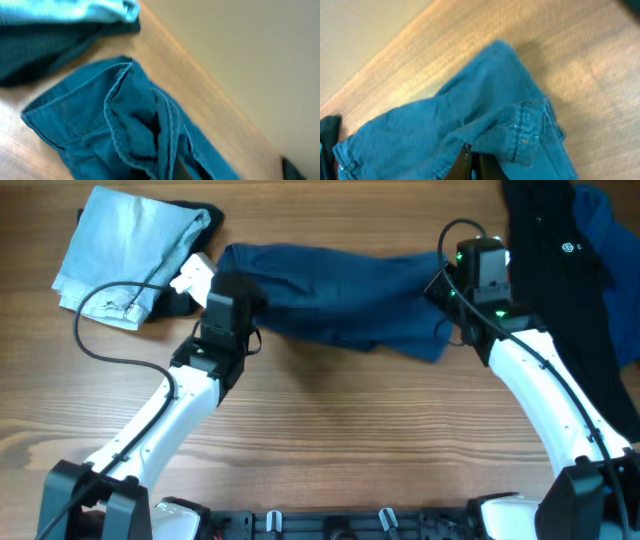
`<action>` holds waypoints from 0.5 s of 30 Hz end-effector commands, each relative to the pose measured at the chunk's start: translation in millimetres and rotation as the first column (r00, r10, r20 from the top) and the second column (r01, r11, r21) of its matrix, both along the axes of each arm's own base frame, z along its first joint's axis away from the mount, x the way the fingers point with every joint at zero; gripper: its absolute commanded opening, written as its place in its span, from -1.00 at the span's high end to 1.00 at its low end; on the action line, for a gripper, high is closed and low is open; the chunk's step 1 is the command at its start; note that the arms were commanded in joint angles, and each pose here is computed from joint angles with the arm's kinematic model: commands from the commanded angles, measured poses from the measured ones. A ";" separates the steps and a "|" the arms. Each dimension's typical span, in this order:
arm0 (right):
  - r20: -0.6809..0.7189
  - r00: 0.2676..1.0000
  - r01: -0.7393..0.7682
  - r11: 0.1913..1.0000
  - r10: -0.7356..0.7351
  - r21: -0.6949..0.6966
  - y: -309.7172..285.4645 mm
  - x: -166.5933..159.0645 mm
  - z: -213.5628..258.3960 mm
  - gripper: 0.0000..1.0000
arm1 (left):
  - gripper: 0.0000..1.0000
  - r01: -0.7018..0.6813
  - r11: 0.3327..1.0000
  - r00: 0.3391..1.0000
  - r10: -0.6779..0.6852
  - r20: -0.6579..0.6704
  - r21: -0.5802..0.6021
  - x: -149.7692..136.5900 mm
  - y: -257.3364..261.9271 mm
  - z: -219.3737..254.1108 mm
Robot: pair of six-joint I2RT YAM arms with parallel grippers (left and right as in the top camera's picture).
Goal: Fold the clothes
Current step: 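Lift the leg hems with both grippers and fold them up over the waistband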
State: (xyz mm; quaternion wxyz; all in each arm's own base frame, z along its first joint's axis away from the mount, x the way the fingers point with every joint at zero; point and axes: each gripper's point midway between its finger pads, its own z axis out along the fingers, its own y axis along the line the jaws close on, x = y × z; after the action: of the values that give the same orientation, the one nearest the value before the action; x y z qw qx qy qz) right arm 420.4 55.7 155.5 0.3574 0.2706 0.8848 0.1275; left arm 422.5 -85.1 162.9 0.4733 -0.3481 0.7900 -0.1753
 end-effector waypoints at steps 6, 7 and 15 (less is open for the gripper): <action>0.122 0.990 -0.049 0.989 0.067 -0.142 -14.0 39.3 10.1 0.91 | 0.92 -0.133 0.991 0.976 0.134 0.174 -0.020 38.9 59.1 28.8; 0.119 0.991 -0.050 0.989 0.067 -0.142 -13.6 42.2 5.3 0.91 | 0.92 -0.132 0.991 0.974 0.134 0.184 -0.023 41.8 58.6 28.3; 0.115 0.992 -0.044 0.990 0.060 -0.136 -10.6 64.6 -29.0 0.92 | 0.14 -0.111 0.993 0.974 0.116 0.195 -0.033 89.0 45.2 0.6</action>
State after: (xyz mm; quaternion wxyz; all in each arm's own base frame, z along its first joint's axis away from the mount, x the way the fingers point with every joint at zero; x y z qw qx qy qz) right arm 478.6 49.7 124.8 0.4159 0.2141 0.8777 0.1047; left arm 488.3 -39.3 144.0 0.5325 -0.3820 0.7322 -0.1854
